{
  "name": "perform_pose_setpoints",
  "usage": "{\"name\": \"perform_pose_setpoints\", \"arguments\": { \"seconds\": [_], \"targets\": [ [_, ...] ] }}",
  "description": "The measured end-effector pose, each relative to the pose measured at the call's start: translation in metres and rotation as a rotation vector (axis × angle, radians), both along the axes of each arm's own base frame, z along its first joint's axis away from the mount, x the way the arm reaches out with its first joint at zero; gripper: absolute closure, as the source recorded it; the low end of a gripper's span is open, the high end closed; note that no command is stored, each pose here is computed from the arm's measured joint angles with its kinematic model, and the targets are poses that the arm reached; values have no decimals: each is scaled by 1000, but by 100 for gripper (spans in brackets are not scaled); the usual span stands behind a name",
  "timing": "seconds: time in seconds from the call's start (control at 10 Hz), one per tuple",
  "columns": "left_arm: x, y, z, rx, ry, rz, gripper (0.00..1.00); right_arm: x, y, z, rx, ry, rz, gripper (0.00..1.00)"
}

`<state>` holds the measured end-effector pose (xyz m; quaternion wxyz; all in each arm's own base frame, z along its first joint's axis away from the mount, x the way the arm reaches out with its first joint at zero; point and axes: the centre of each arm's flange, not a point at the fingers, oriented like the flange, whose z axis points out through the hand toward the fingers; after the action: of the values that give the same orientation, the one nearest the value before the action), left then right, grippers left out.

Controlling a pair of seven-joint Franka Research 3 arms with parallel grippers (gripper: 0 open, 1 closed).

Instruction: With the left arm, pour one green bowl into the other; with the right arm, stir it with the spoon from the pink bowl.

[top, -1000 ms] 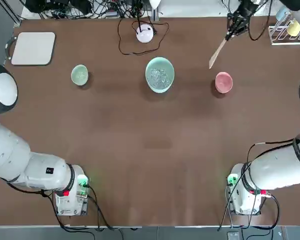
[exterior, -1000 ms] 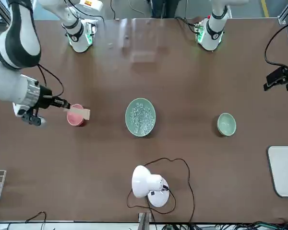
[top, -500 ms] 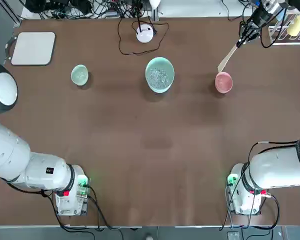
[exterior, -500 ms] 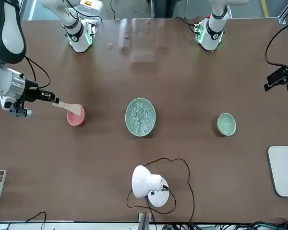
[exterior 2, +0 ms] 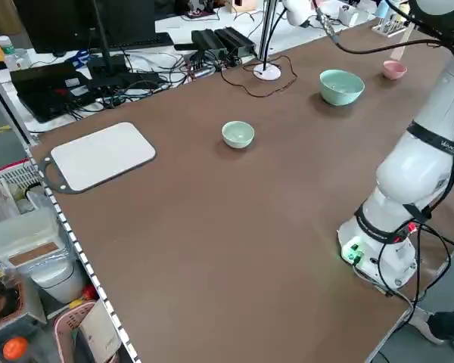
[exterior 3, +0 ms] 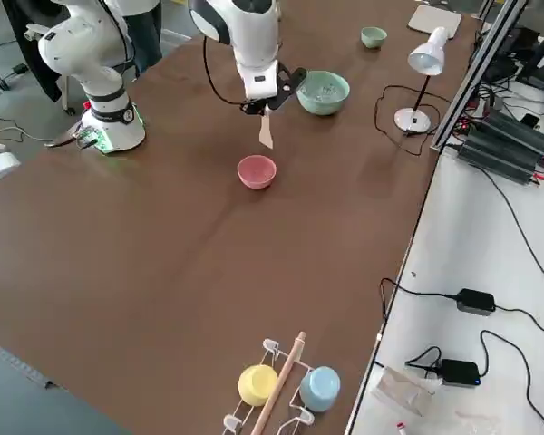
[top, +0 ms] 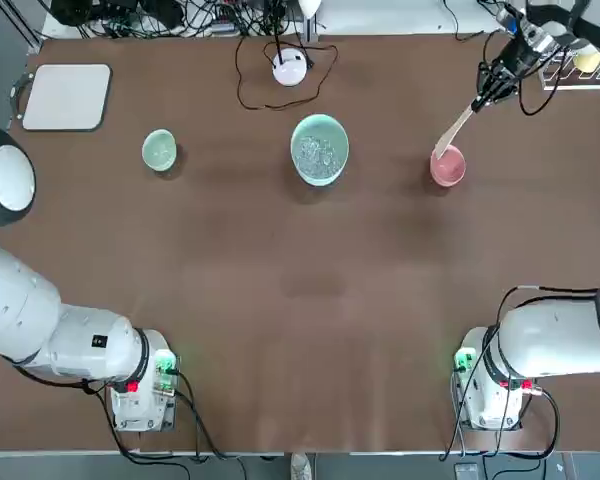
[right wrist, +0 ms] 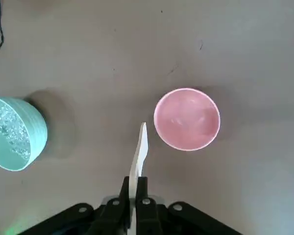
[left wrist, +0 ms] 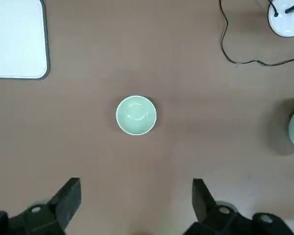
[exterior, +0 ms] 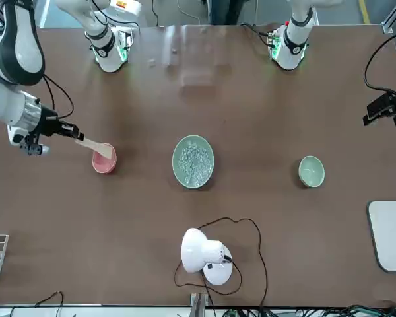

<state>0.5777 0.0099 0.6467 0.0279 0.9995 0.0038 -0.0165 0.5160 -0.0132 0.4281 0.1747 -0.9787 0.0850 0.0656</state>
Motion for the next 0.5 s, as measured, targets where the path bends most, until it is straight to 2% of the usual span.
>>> {"name": "perform_pose_setpoints", "arguments": {
  "seconds": [0.2,0.5],
  "targets": [
    [0,-1,0,-4,0,-2,0,-10,-30,-12,62,-30,40,94],
    [0,-6,0,-5,0,-10,0,-29,-84,-32,162,-78,29,94]
  ]
}}
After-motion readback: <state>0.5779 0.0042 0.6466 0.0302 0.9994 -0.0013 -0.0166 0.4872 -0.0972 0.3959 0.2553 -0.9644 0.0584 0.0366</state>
